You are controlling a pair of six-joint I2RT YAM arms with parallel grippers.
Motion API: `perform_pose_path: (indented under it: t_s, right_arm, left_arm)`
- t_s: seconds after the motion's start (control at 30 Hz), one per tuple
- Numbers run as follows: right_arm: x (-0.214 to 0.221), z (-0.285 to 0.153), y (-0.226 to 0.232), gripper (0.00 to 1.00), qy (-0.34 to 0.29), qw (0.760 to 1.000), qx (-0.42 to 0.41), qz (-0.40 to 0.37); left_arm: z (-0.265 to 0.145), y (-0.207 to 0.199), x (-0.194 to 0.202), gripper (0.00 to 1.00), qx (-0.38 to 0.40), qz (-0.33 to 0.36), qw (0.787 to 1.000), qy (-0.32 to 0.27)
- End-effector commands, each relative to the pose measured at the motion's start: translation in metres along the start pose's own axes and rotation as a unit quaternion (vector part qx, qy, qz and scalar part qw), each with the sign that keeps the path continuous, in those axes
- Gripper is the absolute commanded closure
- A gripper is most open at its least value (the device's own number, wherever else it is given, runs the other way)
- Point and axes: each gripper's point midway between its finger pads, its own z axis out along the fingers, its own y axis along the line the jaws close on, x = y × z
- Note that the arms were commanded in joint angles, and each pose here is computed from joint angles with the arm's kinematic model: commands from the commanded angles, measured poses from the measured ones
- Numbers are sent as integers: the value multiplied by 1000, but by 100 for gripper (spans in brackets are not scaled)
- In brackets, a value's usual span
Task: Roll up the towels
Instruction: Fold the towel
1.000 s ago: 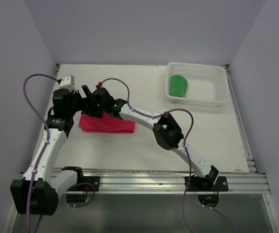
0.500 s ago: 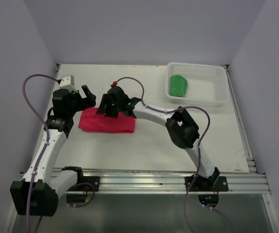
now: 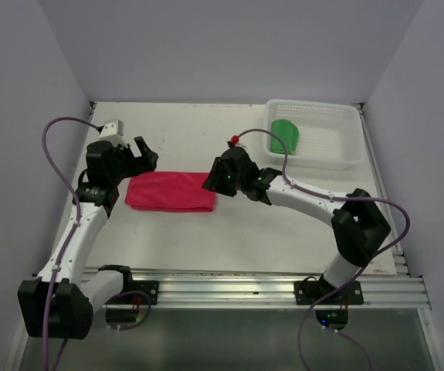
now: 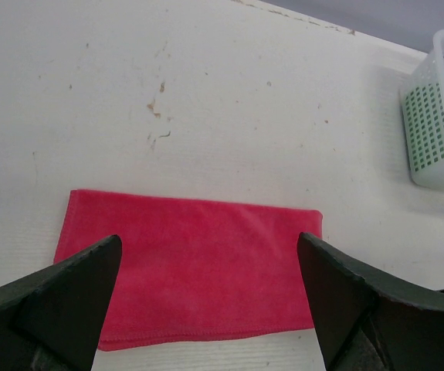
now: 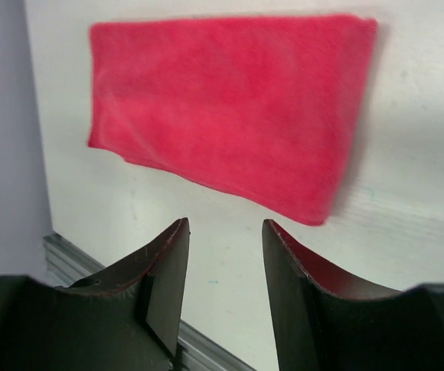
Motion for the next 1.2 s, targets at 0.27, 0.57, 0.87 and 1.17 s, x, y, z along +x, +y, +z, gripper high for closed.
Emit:
perform_pose_path:
  t_s: [0.27, 0.57, 0.87, 1.17]
  right_arm:
    - [30, 23, -63, 51, 16, 997, 60, 44]
    - [36, 50, -71, 50, 25, 996, 54, 66]
    - [47, 66, -67, 52, 42, 994, 37, 93]
    - [73, 63, -80, 80, 58, 992, 50, 101]
  left_arm:
    - [14, -20, 7, 0, 62, 21, 998, 15]
    - [18, -19, 16, 0, 63, 23, 997, 28]
    - [19, -21, 15, 0, 66, 25, 997, 28]
    - [17, -22, 14, 0, 67, 29, 997, 26]
